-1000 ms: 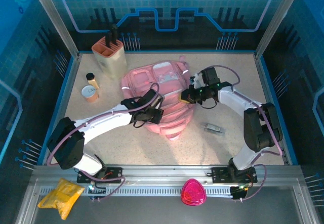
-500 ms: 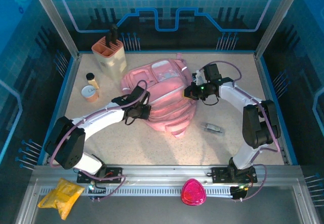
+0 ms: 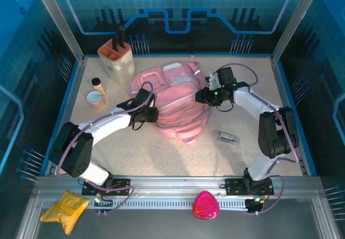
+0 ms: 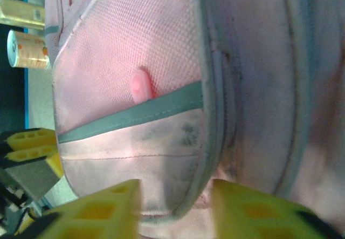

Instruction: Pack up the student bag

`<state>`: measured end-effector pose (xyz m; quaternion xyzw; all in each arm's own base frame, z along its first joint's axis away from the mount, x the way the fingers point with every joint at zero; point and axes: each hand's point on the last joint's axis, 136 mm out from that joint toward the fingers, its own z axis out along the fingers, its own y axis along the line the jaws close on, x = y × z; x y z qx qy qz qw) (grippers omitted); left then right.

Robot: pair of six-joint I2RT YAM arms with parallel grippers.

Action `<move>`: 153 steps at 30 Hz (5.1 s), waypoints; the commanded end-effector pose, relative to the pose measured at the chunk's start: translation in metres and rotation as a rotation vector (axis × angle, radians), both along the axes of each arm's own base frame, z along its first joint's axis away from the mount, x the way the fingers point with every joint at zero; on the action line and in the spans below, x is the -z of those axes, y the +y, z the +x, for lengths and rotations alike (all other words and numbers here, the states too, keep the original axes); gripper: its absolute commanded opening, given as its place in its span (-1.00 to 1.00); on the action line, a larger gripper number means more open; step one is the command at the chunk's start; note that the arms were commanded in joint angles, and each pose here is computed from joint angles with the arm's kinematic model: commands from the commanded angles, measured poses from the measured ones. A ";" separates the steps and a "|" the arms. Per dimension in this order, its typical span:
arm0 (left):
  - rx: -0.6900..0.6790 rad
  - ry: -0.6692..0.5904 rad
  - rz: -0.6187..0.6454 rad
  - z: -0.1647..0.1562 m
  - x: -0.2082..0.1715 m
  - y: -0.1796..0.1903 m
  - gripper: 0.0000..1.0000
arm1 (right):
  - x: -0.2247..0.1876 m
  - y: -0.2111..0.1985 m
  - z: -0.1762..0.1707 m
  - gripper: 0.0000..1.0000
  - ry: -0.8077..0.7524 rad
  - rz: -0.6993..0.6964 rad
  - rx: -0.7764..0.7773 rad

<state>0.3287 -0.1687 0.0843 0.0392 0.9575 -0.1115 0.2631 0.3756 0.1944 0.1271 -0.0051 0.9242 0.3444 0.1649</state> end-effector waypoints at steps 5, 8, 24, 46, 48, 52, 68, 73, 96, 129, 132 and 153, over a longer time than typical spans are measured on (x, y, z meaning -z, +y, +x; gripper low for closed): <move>-0.088 -0.005 -0.168 -0.041 -0.028 -0.013 -0.22 | -0.005 -0.039 -0.044 0.25 -0.011 -0.122 0.083; -0.073 -0.029 -0.225 -0.057 -0.038 -0.036 0.01 | 0.006 -0.056 -0.068 0.39 0.027 -0.170 0.124; -0.157 -0.058 -0.337 -0.081 -0.036 -0.107 0.48 | 0.059 -0.130 -0.140 0.99 0.153 -0.340 0.341; -0.177 -0.051 -0.343 -0.079 -0.033 -0.116 0.99 | 0.094 -0.105 -0.194 0.99 0.291 -0.400 0.316; -0.179 -0.050 -0.338 -0.080 -0.031 -0.114 0.99 | 0.095 -0.095 -0.204 0.99 0.294 -0.393 0.304; -0.194 -0.055 -0.331 -0.082 -0.032 -0.106 0.98 | 0.091 -0.072 -0.219 0.99 0.279 -0.387 0.259; -0.188 -0.057 -0.305 -0.085 -0.030 -0.100 0.99 | 0.083 -0.090 -0.203 0.96 0.244 -0.661 0.035; -0.189 -0.051 -0.303 -0.084 -0.029 -0.102 0.99 | 0.098 -0.084 -0.209 0.82 0.287 -0.699 -0.006; -0.193 -0.024 -0.279 -0.085 -0.023 -0.104 0.99 | 0.118 -0.076 -0.216 0.20 0.273 -0.750 -0.004; 0.369 -0.316 0.382 -0.001 -0.056 -0.107 0.99 | 0.001 -0.058 -0.167 -0.16 0.001 -0.451 -0.017; 0.439 -0.312 0.424 0.005 -0.045 -0.116 0.99 | -0.006 -0.053 -0.162 -0.17 0.000 -0.416 -0.021; 0.353 -0.267 0.384 0.047 -0.052 -0.069 0.20 | -0.015 -0.033 -0.156 -0.19 -0.027 -0.352 -0.123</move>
